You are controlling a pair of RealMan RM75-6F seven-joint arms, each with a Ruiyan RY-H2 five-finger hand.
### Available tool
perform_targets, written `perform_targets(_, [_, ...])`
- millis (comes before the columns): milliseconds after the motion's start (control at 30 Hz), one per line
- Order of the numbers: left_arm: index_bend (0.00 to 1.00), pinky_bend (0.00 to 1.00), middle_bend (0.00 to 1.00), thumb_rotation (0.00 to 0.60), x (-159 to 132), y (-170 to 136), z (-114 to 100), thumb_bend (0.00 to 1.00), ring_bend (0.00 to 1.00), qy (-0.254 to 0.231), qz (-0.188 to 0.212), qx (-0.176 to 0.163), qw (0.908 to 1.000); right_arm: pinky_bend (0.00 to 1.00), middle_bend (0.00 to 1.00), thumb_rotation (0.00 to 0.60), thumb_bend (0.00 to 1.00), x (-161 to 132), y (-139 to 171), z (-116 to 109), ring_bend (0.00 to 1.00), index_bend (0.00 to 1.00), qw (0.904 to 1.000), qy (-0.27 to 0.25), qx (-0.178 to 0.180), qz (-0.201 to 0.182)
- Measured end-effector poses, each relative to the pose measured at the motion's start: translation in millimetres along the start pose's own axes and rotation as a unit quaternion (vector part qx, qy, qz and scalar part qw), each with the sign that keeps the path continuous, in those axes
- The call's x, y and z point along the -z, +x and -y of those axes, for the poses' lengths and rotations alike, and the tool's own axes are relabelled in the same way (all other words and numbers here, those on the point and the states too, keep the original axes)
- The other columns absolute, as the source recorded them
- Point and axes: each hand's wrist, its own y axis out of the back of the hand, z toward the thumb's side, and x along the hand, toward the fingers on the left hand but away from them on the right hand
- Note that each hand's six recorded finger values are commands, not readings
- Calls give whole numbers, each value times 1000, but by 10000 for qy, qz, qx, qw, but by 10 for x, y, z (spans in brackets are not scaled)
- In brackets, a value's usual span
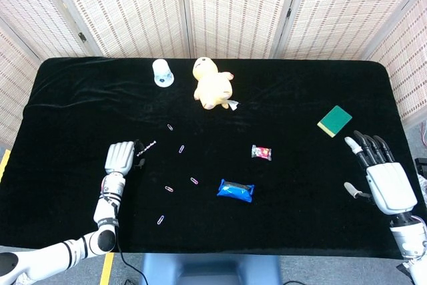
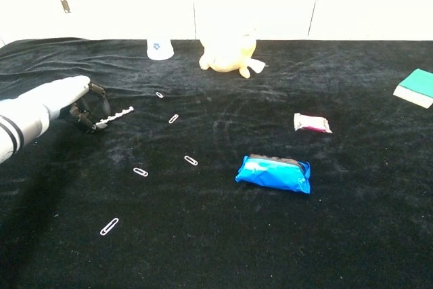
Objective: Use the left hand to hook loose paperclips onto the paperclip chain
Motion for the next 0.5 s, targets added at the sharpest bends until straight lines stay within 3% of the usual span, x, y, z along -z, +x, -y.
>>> perform_targets(500, [478,1000,1000,600,9,121,81,411,1000,103,-22,27,9999,0,0,600,230,100,30,-7,0,0,9999,-21,9,149])
